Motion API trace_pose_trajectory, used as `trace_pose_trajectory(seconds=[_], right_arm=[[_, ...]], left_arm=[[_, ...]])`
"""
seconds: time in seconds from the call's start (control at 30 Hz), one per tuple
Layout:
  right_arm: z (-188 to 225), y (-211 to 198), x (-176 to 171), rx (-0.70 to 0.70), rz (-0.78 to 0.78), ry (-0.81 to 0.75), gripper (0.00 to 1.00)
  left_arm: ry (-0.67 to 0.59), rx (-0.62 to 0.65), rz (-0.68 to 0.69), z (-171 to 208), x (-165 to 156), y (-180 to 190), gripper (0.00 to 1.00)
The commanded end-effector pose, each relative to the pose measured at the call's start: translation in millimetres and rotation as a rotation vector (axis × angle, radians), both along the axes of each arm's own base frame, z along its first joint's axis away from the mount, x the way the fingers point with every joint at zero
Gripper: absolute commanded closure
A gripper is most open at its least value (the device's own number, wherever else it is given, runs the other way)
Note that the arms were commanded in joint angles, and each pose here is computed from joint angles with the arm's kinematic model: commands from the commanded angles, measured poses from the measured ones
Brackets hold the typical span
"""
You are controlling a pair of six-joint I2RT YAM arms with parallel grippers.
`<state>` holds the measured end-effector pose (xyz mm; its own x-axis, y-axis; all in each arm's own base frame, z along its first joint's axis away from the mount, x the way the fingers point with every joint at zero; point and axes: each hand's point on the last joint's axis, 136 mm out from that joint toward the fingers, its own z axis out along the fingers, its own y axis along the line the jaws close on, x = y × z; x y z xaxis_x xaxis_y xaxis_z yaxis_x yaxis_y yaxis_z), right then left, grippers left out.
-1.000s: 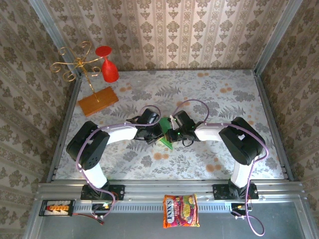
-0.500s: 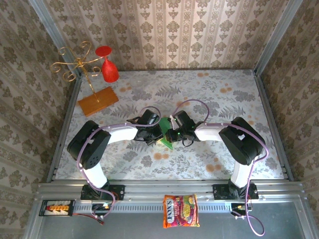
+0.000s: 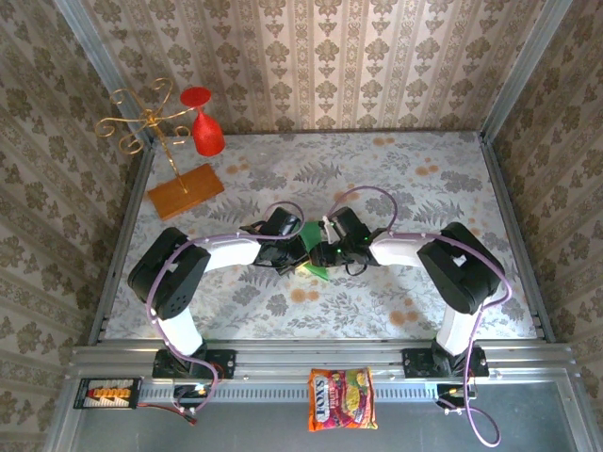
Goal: Fold a paper plane with a square sheet of paper (pick it up from the middle)
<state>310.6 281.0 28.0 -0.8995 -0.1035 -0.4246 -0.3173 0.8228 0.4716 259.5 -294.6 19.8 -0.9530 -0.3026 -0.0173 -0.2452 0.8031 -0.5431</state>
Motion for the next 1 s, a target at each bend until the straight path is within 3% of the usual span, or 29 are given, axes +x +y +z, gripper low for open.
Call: trace_pose_trajectory(seconds=[0.0,0.13,0.27,0.67,0.97], right_arm=[[29.7,-14.3,9.6,-0.016,-0.051,-0.039,0.57],[40.0,-28.3,4.4,-0.03,-0.082,-0.023,0.52],[37.0,-28.5,-12.5,-0.029,-0.038,0.053,0.53],[38.9,-1.4,-37.8,0.085,0.098,0.159,0.83],[19.5,13.3,-37.6,0.067,0.133,0.21,0.88]], left_arm=[[0.076,0.084,0.014,-26.6,-16.9,15.5,0.95],[0.073,0.085,0.019,-27.4,-15.7,16.2,0.95],[0.068,0.082,0.02,-27.1,-14.5,15.8,0.95],[0.048,0.064,-0.003,-25.4,-6.6,8.2,0.95],[0.059,0.046,-0.037,-25.1,-6.6,1.8,0.95]])
